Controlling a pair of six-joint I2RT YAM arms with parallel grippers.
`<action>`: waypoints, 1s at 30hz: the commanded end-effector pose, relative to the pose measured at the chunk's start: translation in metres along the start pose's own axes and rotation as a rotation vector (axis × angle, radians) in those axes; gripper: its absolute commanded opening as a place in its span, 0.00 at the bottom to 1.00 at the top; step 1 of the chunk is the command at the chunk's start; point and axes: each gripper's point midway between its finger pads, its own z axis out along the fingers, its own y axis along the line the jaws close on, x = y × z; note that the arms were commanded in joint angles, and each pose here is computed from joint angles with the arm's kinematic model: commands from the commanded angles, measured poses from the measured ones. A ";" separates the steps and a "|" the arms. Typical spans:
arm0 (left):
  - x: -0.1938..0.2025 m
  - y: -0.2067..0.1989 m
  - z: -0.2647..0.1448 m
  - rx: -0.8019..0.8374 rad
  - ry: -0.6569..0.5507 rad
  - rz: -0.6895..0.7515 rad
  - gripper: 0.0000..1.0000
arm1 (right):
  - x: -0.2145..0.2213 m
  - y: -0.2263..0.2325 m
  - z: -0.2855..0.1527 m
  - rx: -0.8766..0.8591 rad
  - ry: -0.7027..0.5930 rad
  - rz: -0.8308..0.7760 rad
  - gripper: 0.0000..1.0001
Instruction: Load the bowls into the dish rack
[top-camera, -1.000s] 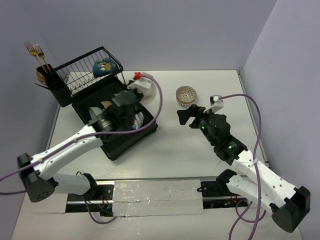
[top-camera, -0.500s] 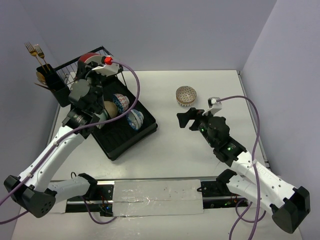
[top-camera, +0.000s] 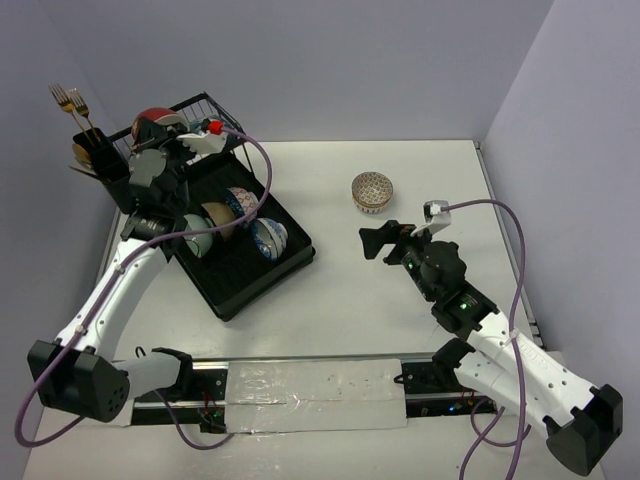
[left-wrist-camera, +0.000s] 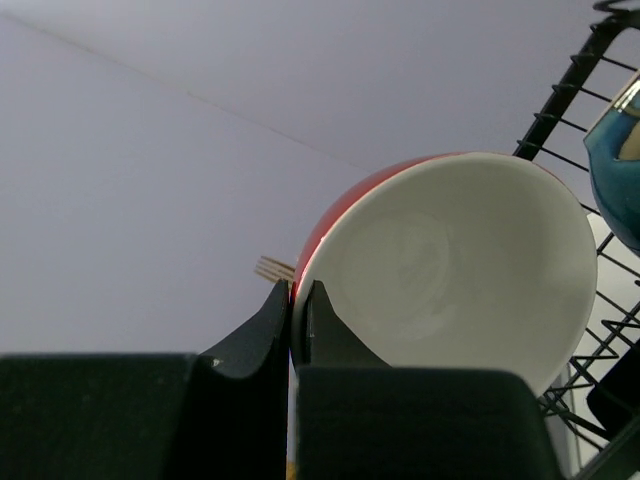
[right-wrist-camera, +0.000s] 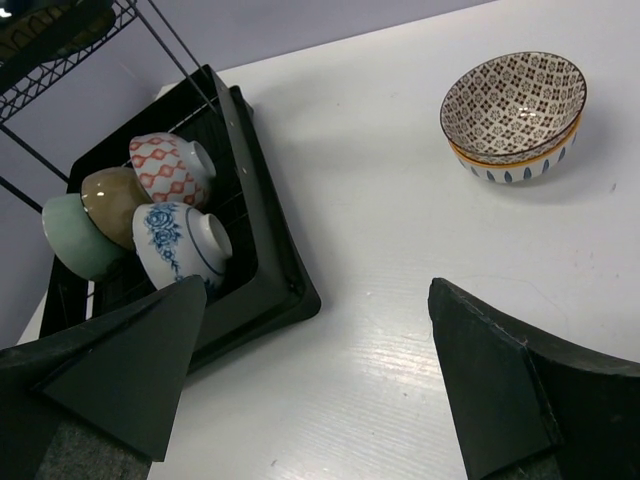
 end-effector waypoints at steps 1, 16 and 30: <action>-0.023 0.041 0.009 -0.129 -0.129 0.025 0.00 | -0.009 0.000 -0.002 -0.003 -0.055 -0.005 1.00; 0.010 0.008 0.029 -0.165 -0.109 0.193 0.00 | -0.005 0.001 -0.001 -0.019 -0.050 -0.012 1.00; 0.039 -0.036 0.011 -0.108 -0.072 0.217 0.03 | -0.005 -0.001 -0.001 -0.012 -0.054 -0.004 0.99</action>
